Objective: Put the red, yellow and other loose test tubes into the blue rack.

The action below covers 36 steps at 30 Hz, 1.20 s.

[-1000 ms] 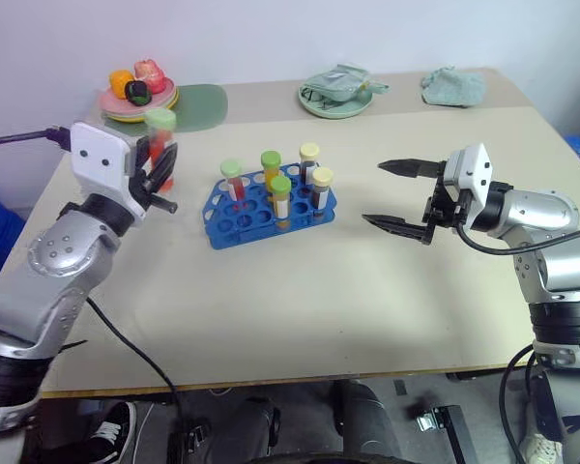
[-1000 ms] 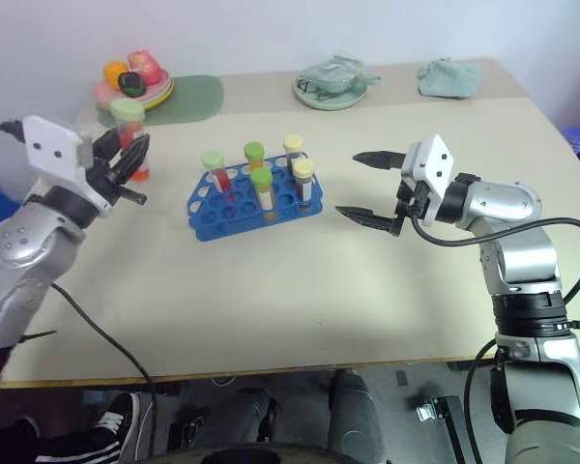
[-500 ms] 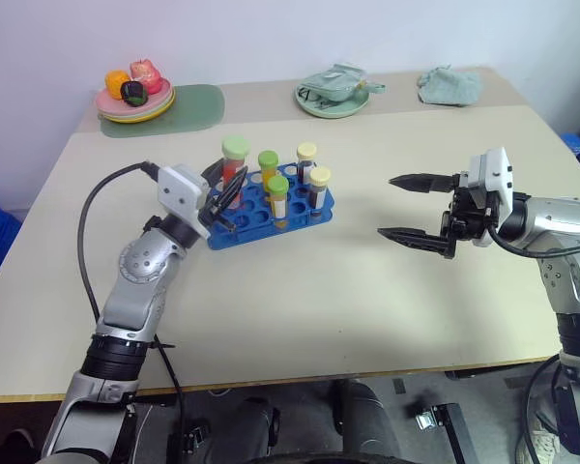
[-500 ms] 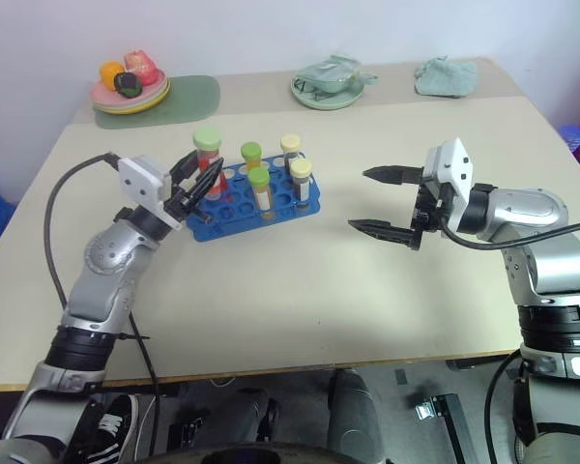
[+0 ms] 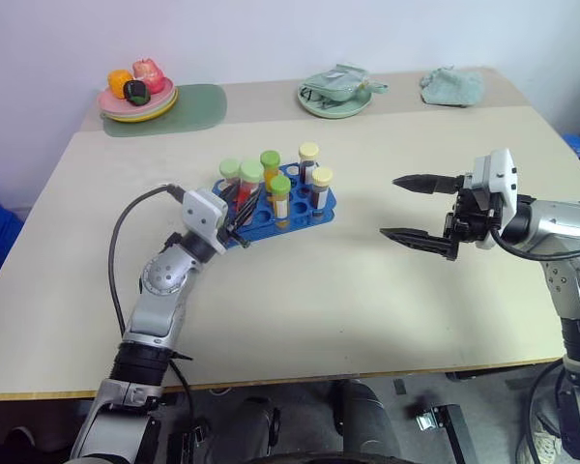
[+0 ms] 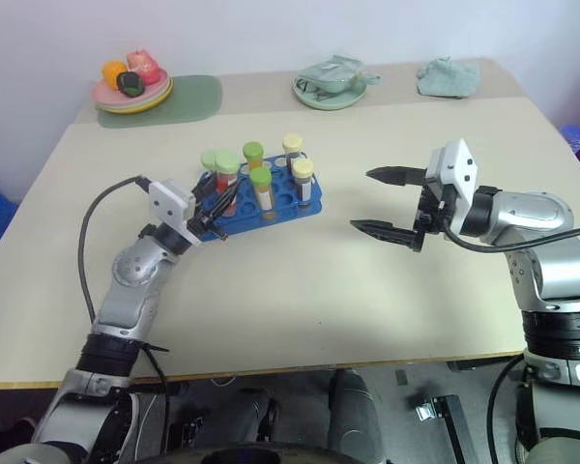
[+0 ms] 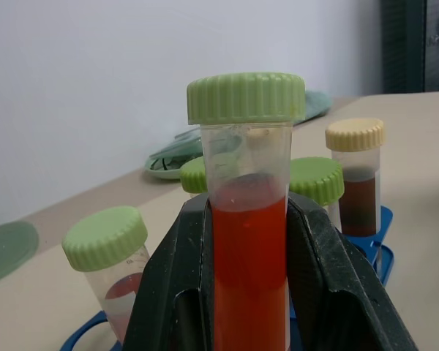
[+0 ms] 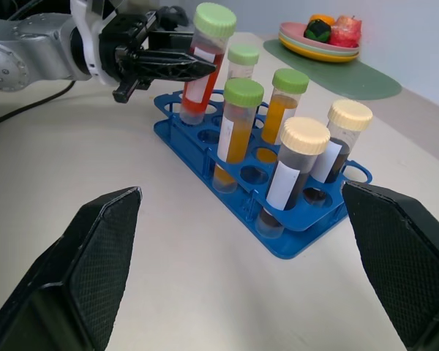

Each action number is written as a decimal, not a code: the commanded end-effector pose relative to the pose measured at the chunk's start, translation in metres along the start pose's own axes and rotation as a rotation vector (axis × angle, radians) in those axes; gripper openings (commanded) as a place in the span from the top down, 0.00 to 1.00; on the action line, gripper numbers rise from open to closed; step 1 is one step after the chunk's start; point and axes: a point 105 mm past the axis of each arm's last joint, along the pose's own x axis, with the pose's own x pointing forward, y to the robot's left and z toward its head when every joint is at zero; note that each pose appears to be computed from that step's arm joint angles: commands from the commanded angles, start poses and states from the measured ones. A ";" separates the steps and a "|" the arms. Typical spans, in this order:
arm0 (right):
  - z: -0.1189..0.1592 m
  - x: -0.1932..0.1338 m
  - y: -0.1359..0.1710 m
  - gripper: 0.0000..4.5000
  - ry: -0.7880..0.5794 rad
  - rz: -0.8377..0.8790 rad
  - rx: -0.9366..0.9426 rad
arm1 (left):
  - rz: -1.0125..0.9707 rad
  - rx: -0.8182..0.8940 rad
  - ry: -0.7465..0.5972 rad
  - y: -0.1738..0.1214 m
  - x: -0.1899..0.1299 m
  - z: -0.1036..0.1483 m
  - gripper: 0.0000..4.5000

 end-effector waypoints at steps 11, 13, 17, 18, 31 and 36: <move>0.012 -0.004 -0.003 0.00 -0.004 -0.024 -0.072 | 0.063 0.024 0.009 0.008 -0.002 -0.006 0.84; 0.012 -0.004 -0.003 0.00 -0.003 -0.024 -0.076 | 0.059 0.025 0.027 0.004 -0.003 -0.011 0.84; 0.013 -0.004 -0.004 0.00 -0.001 -0.026 -0.084 | 0.053 -0.036 0.019 -0.002 -0.004 -0.011 0.84; 0.013 -0.003 -0.004 0.00 -0.002 -0.027 -0.085 | 0.050 -0.045 0.018 -0.003 -0.004 -0.011 0.84; 0.013 -0.002 -0.005 0.00 -0.001 -0.026 -0.102 | 0.142 -0.172 0.005 0.012 -0.011 -0.012 0.42; 0.012 -0.001 -0.006 0.00 -0.001 -0.023 -0.105 | 0.110 -0.147 -0.025 0.012 -0.017 -0.003 0.01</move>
